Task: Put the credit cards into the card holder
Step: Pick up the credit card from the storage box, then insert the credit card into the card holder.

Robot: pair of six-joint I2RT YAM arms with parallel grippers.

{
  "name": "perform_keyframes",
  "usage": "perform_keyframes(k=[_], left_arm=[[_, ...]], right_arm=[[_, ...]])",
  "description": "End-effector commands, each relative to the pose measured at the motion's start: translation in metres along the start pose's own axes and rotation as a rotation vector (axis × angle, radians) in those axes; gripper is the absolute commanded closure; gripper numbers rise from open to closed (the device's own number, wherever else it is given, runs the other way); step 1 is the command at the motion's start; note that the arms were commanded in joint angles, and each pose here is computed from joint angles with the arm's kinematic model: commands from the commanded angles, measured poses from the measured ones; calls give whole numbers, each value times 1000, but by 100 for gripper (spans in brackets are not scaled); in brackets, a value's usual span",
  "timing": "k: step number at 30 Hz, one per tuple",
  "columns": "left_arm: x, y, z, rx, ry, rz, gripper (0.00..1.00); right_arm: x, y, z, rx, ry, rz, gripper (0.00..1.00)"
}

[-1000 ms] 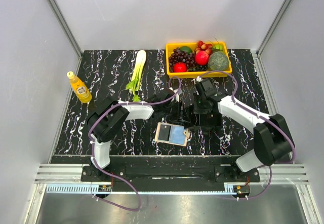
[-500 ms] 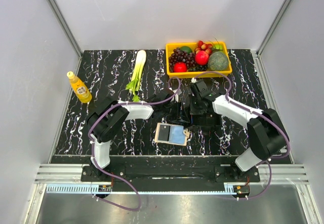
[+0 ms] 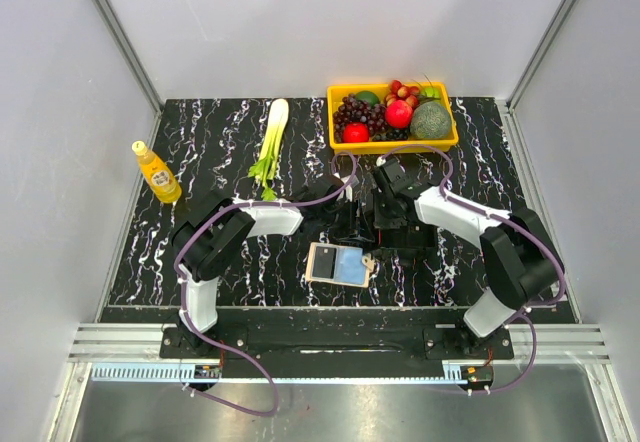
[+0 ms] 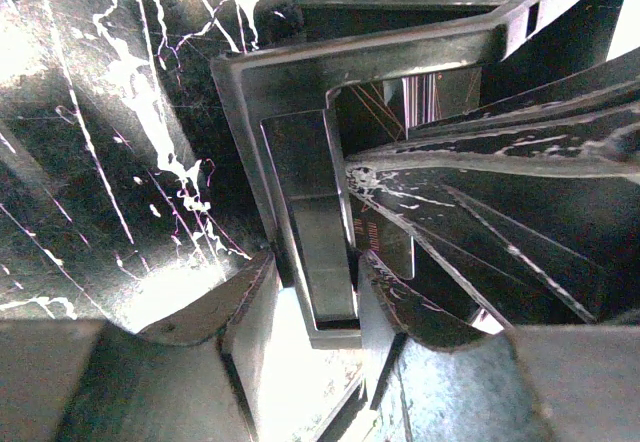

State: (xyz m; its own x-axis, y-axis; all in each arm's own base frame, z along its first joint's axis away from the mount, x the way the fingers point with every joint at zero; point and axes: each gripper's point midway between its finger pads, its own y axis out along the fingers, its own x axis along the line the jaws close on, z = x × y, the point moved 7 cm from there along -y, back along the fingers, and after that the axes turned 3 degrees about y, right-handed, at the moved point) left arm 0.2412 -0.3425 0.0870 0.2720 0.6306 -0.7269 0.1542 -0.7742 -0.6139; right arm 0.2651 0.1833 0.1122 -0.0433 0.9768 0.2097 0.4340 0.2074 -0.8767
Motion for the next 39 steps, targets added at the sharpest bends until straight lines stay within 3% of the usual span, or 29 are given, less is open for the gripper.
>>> perform_keyframes(k=[1, 3, 10, 16, 25, 30, 33, 39], left_arm=[[-20, -11, -14, -73, 76, 75, 65], [-20, -11, -14, -70, 74, 74, 65], [-25, -27, -19, -123, 127, 30, 64], [-33, -66, -30, -243, 247, -102, 53], [-4, -89, 6, -216, 217, -202, 52], [11, -105, 29, -237, 178, -219, 51], [15, -109, 36, -225, 180, -219, 51], [18, -110, 45, -198, 176, -208, 51]], right_arm=[[-4, 5, 10, 36, -1, 40, 90], [-3, 4, 9, 27, -2, 40, 100], [-2, -40, -15, -138, 17, 36, 100], [0, -93, -28, -273, 60, -27, 100], [22, -117, 5, -215, 115, -317, 100], [41, -119, 28, -159, 68, -428, 100], [45, -103, 41, -106, 43, -405, 100], [40, -66, 36, -130, 32, -251, 100]])
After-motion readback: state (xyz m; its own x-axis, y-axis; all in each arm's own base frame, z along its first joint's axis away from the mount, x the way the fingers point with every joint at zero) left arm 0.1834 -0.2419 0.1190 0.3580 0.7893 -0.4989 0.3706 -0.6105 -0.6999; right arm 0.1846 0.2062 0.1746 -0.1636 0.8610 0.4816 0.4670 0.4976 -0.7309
